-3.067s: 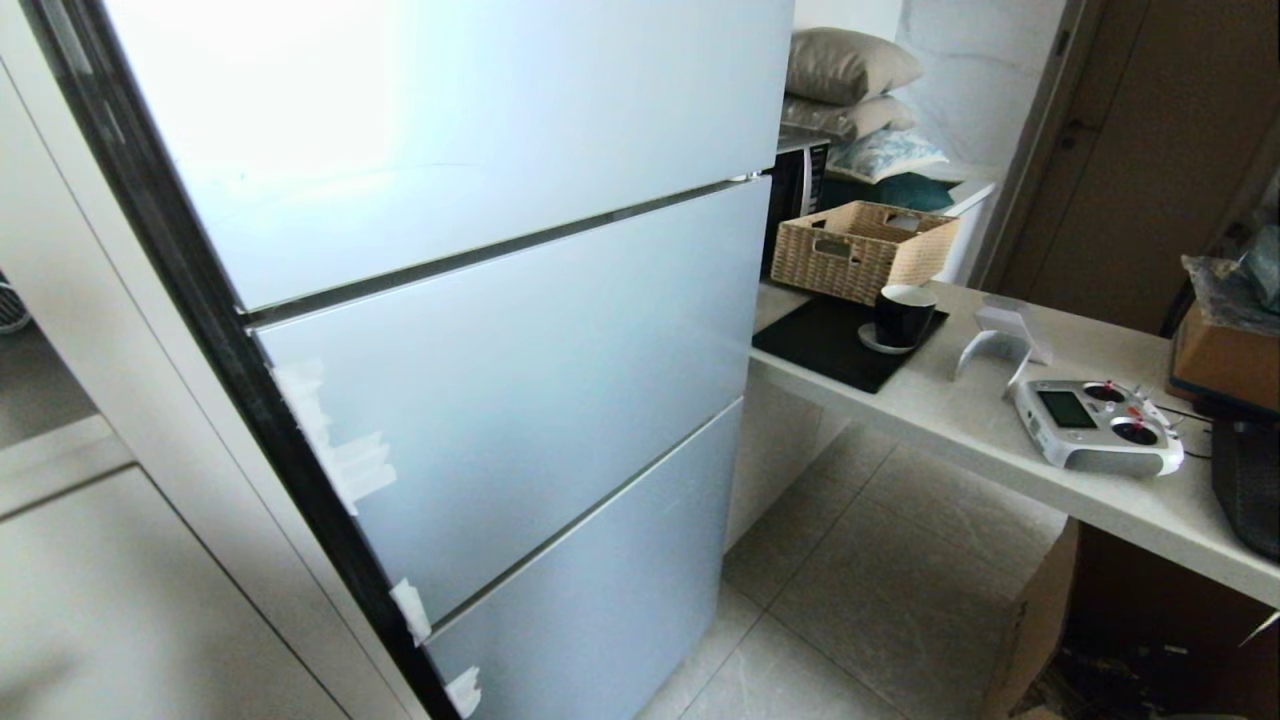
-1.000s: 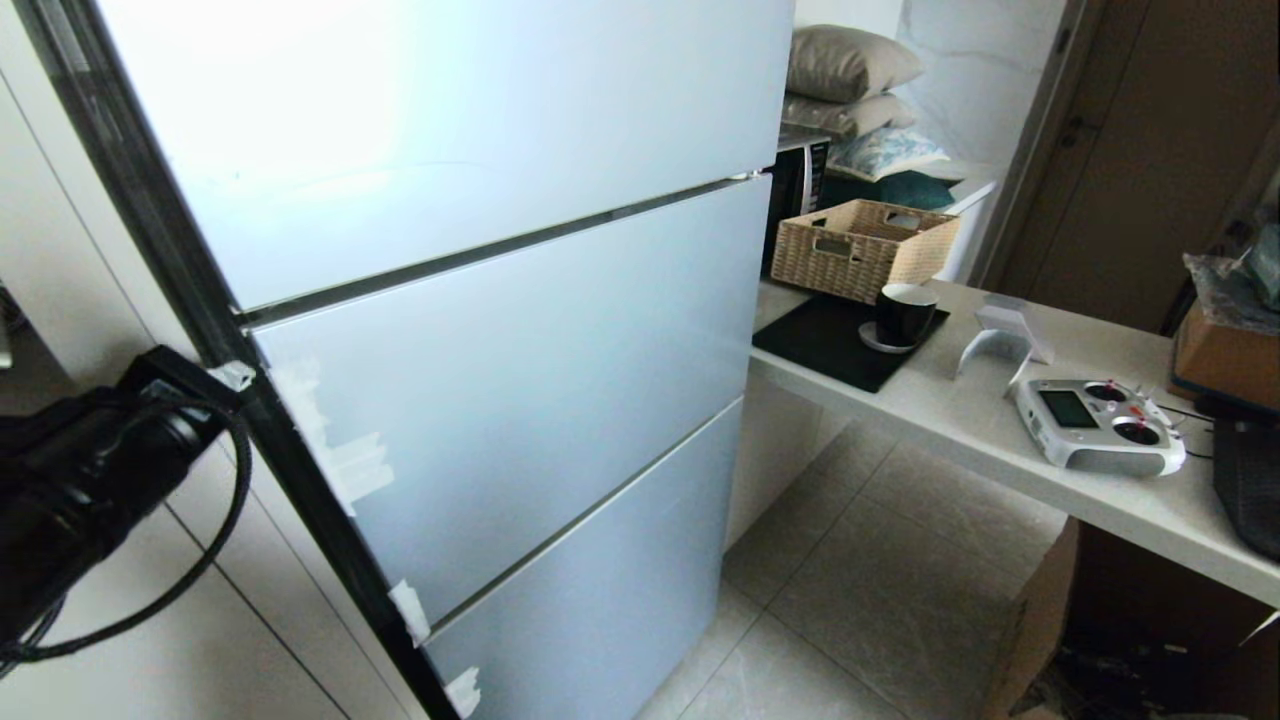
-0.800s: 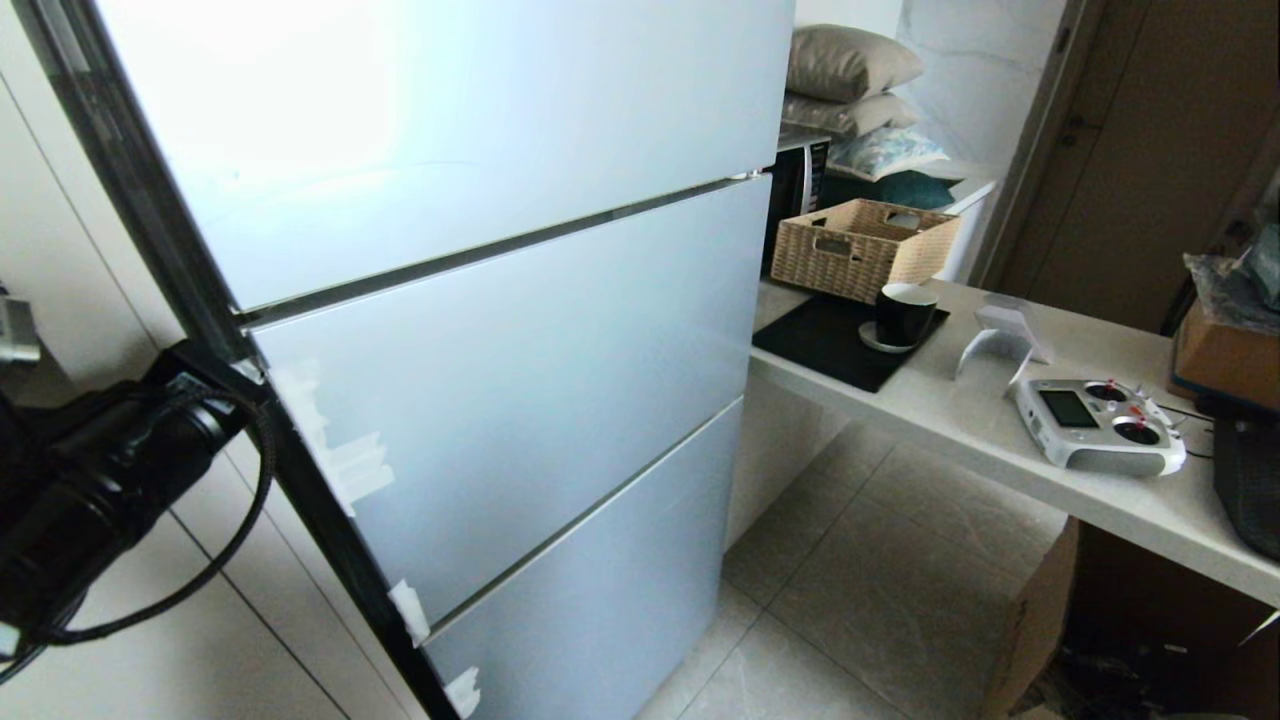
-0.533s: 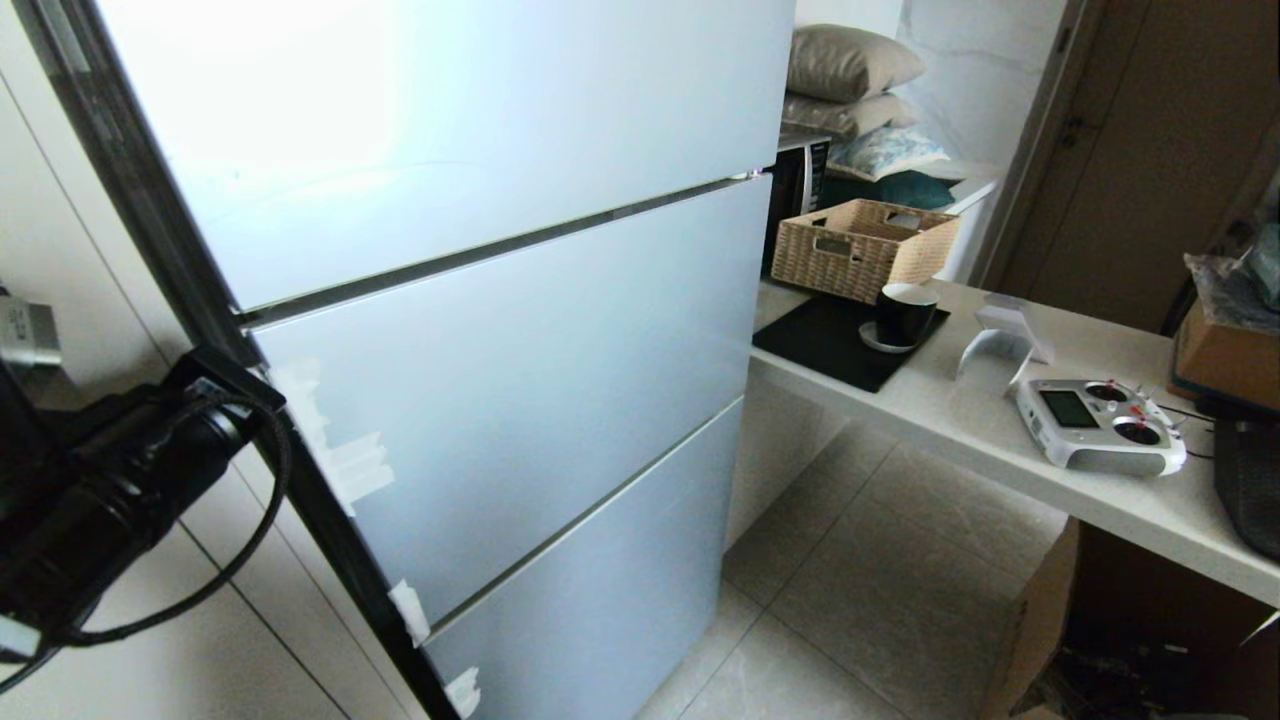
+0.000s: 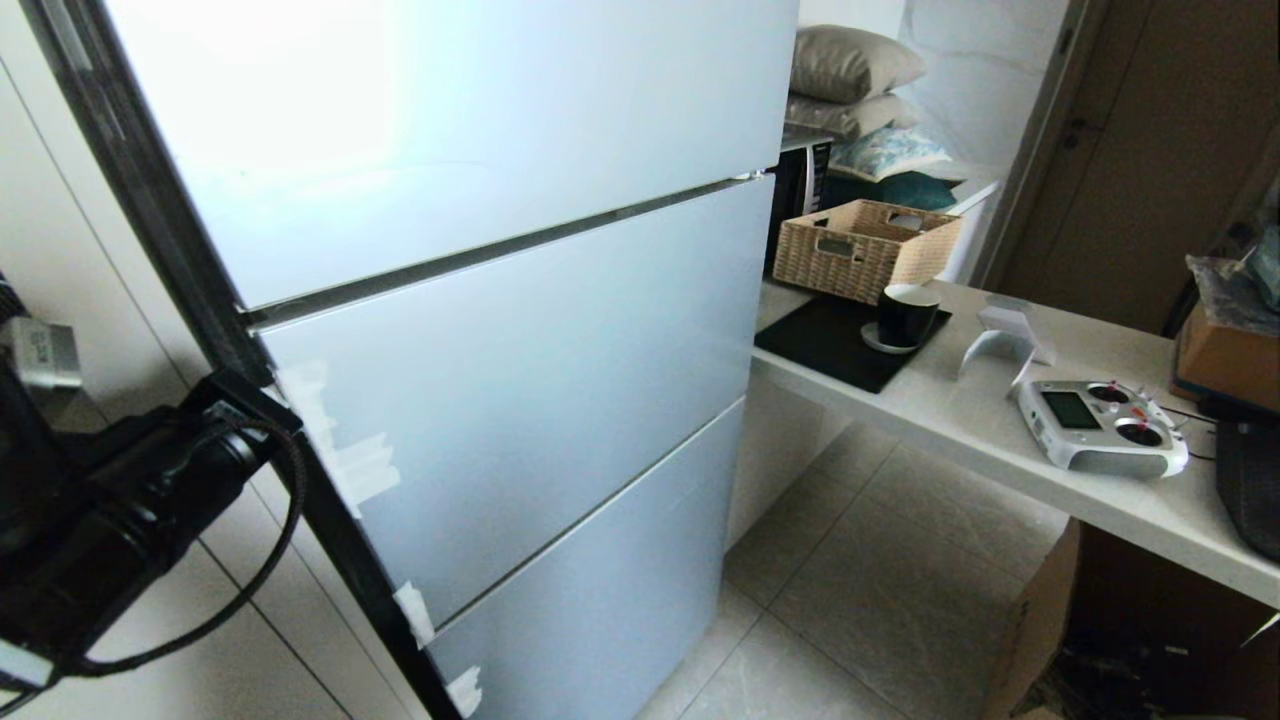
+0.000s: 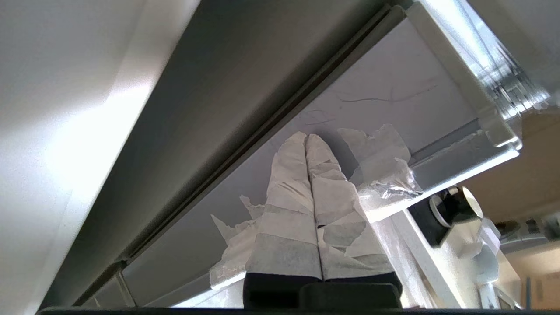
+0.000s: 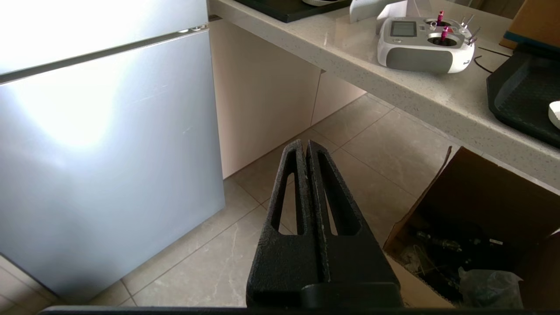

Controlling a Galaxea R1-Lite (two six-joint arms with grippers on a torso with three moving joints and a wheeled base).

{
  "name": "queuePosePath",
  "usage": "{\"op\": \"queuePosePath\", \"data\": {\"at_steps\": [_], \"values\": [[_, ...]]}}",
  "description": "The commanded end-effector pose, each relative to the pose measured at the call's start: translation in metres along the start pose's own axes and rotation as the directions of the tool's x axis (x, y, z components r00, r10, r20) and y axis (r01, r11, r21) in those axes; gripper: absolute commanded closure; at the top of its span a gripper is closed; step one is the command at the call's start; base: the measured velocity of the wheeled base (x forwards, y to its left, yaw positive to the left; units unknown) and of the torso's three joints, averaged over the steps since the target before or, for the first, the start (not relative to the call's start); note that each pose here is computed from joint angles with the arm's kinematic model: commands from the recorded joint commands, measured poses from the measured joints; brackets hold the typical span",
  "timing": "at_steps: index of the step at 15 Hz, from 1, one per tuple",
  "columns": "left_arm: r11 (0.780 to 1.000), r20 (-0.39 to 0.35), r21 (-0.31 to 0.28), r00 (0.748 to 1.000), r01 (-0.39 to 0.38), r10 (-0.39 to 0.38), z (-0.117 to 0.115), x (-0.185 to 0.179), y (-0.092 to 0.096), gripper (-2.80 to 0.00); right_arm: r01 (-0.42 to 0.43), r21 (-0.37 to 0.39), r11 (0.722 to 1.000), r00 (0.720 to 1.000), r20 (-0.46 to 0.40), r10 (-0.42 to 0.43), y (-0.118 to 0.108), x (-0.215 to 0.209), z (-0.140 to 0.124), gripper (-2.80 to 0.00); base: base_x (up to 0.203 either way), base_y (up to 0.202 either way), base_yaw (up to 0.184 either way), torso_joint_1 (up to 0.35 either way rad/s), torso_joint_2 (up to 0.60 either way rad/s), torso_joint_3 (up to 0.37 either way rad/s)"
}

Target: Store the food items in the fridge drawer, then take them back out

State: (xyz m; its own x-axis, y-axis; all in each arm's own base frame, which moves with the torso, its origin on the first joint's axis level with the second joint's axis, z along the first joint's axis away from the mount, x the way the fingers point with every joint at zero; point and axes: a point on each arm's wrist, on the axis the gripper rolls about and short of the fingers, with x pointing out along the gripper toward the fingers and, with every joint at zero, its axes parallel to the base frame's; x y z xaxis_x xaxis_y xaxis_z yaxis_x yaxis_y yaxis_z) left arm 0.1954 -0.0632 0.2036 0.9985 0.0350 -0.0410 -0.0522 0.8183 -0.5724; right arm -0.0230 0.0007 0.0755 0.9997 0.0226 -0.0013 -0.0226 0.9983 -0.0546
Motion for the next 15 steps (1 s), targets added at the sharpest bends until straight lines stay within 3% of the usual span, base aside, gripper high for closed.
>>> {"op": "queuePosePath", "data": {"at_steps": [1,8,15], "values": [[1.0,-0.014,-0.002,1.0,0.022,-0.022,-0.005,-0.003,-0.007,0.0,-0.001,0.0,1.0,1.0,-0.002,0.001,0.0,0.0,0.0,0.0,0.0,0.0,0.0,0.0,0.0,0.0],[0.999,-0.067,0.026,0.998,0.021,-0.02,-0.025,-0.019,-0.008,0.0,-0.001,0.0,1.0,1.0,-0.002,0.001,0.0,0.0,0.0,0.0,0.0,0.0,0.0,0.0,0.0,0.0],[0.993,-0.143,0.024,0.984,0.112,-0.107,-0.036,-0.036,-0.014,0.0,-0.001,0.0,1.0,1.0,-0.002,0.001,0.0,0.0,0.0,0.0,0.0,0.0,0.0,0.0,0.0,0.0]]}}
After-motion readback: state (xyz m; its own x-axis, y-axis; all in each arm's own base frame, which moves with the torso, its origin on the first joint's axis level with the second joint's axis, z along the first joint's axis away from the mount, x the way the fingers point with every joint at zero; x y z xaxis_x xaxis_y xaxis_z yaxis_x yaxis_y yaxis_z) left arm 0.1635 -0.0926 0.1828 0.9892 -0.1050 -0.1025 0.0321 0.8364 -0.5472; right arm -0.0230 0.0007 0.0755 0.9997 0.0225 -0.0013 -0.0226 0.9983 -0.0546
